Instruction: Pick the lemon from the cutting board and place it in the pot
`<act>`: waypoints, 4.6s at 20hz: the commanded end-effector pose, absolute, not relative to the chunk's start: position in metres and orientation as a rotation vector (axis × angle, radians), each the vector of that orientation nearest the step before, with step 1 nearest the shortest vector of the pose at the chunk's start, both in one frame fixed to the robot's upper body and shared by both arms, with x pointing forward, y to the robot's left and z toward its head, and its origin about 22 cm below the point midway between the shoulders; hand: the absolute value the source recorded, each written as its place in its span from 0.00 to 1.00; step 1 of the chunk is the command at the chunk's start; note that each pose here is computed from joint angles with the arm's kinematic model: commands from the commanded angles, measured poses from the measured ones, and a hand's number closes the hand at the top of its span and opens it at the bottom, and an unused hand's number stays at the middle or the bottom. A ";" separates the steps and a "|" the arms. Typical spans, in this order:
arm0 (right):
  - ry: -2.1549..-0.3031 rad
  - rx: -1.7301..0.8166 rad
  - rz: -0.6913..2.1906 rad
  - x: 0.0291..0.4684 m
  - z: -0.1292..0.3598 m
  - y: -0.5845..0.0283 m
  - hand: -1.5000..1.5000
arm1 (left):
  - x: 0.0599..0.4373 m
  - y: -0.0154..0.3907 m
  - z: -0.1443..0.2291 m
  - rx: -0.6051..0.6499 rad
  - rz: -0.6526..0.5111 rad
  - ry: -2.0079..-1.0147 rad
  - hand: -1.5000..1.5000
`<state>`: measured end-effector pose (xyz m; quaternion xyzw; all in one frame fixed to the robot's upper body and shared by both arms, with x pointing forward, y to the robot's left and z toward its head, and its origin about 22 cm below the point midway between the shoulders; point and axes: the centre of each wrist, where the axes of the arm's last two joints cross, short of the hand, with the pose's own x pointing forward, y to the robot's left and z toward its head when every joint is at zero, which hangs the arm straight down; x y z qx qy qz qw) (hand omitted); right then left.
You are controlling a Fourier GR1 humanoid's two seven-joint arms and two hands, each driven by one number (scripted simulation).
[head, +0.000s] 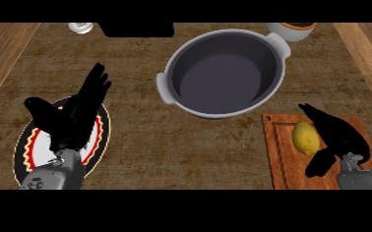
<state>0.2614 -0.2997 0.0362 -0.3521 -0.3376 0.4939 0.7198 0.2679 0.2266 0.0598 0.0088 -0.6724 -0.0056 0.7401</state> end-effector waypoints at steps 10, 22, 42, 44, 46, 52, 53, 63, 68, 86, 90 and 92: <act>-0.958 -0.735 1.103 0.283 0.049 -0.281 1.00 | 0.247 0.233 0.050 0.043 -0.031 -1.489 0.50; -0.971 -0.753 1.106 0.278 0.046 -0.263 1.00 | 0.260 0.234 0.068 0.004 0.000 -1.465 0.50; -1.642 -1.083 0.910 0.211 0.221 -0.269 1.00 | 0.260 0.227 0.069 0.025 0.001 -1.474 0.50; -1.715 -1.043 0.828 0.217 0.235 -0.251 1.00 | 0.260 0.237 0.068 0.028 -0.010 -1.460 0.50; -1.777 -1.001 0.840 0.207 0.251 -0.237 1.00 | 0.265 0.225 0.065 0.021 -0.007 -1.464 0.50; -1.726 -0.963 0.846 0.244 0.273 -0.182 1.00 | 0.279 0.224 0.061 0.008 -0.023 -1.477 0.50; -1.727 -0.947 0.809 0.258 0.287 -0.201 1.00 | 0.267 0.223 0.064 0.011 -0.017 -1.479 0.50; -1.583 -0.937 0.802 0.345 0.270 -0.166 1.00 | 0.257 0.231 0.061 0.002 -0.019 -1.477 0.50; -1.598 -0.909 0.875 0.369 0.226 -0.146 1.00 | 0.263 0.225 0.066 -0.010 -0.025 -1.469 0.50; -1.671 -0.496 0.336 0.396 0.176 -0.160 0.00 | 0.273 0.213 0.069 0.000 -0.003 -1.490 0.50; -1.746 -0.517 0.114 0.403 0.200 -0.174 0.00 | 0.262 0.229 0.064 0.017 -0.018 -1.494 0.50; -1.728 -0.562 0.076 0.411 0.189 -0.210 0.00 | 0.266 0.222 0.067 0.012 -0.023 -1.489 0.50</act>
